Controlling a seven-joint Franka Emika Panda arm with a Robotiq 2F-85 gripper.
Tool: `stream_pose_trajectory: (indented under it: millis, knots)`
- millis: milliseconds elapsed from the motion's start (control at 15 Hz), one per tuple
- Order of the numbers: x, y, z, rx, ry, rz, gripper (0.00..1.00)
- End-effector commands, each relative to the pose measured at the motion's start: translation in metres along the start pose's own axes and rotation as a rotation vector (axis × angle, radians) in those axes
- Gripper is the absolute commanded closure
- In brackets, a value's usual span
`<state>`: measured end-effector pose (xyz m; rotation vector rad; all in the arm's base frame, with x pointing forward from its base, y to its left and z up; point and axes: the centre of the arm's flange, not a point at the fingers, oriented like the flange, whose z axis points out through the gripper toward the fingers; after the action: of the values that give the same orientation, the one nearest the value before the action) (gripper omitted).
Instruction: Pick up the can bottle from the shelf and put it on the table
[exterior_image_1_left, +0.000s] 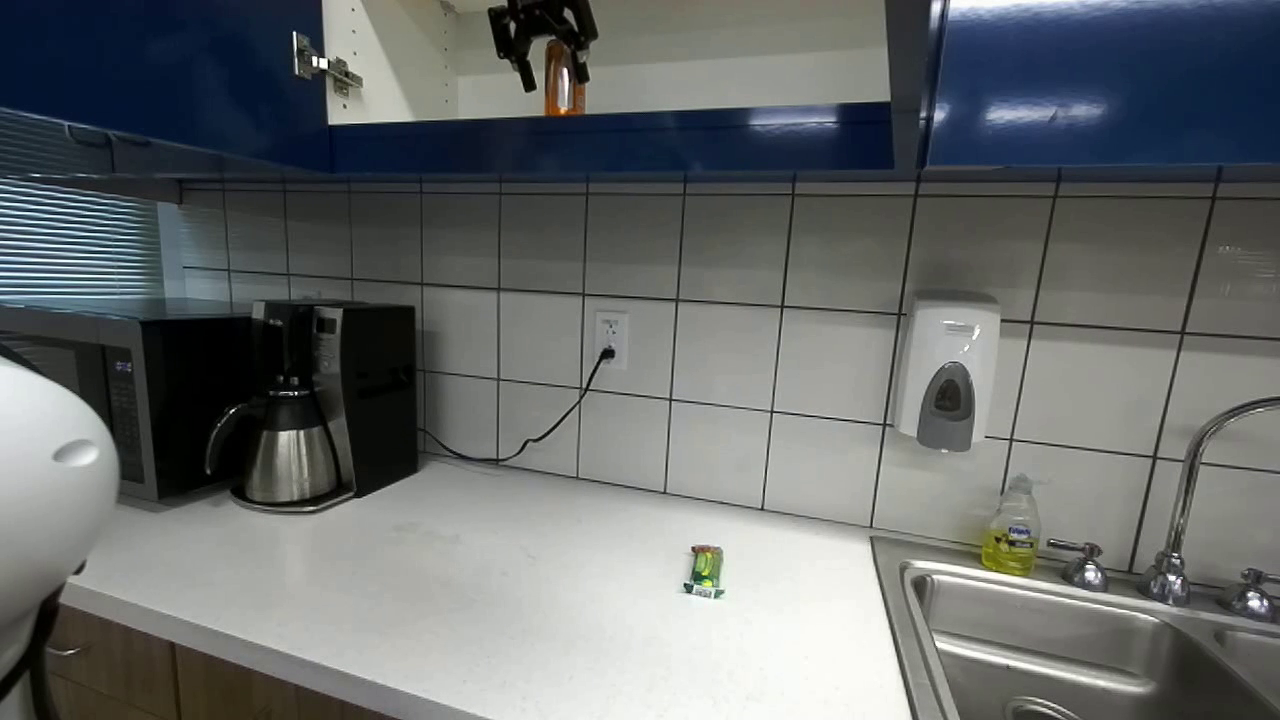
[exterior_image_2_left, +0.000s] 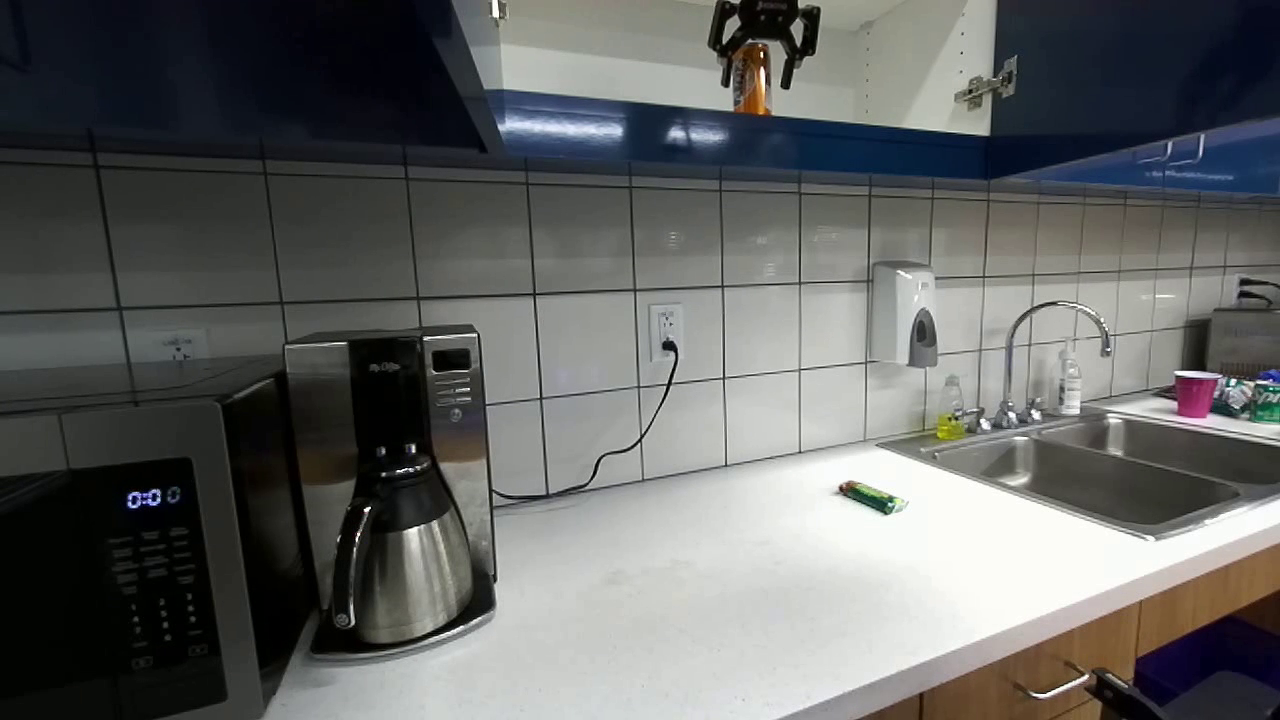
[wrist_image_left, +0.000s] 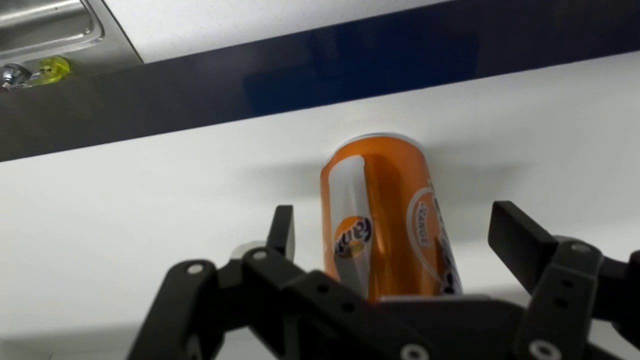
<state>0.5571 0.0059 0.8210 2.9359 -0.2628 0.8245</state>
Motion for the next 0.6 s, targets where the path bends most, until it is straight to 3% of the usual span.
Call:
stream_pose_trajectory:
  millis: [0, 533]
  knots:
    - [0.0147, -0.0059, -0.0039, -0.014, 0.033, 0.022, 0.00]
    - [0.0198, -0.0072, -0.0021, -0.008, 0.047, 0.024, 0.00]
